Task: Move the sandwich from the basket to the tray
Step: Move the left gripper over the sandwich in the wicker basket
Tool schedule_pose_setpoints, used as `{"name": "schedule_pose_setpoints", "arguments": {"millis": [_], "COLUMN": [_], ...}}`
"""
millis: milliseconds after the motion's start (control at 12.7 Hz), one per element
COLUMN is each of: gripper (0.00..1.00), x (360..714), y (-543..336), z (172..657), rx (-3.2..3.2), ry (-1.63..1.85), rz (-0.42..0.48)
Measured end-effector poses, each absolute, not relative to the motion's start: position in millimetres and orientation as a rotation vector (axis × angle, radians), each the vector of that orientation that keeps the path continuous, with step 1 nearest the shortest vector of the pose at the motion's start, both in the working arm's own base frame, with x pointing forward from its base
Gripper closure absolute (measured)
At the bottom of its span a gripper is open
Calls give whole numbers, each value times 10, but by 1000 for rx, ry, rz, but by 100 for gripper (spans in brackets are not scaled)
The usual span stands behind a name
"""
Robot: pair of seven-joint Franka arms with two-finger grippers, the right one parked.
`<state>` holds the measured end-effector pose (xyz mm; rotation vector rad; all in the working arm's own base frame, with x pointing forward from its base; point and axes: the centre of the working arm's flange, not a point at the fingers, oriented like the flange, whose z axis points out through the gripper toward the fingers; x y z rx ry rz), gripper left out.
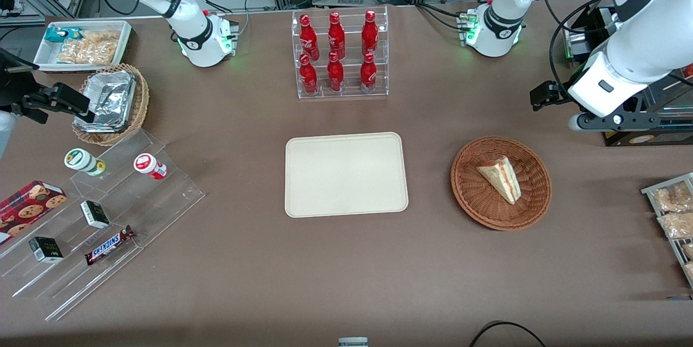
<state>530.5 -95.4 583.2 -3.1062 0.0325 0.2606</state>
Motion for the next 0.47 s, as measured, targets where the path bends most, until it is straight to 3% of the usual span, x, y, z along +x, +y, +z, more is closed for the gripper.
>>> {"name": "schedule_pose_setpoints", "arguments": {"millis": [474], "gripper": [0], "x": [5345], "y": [-954], "z": [5676], "rx": [-3103], "ry": [63], "rz": [303]}}
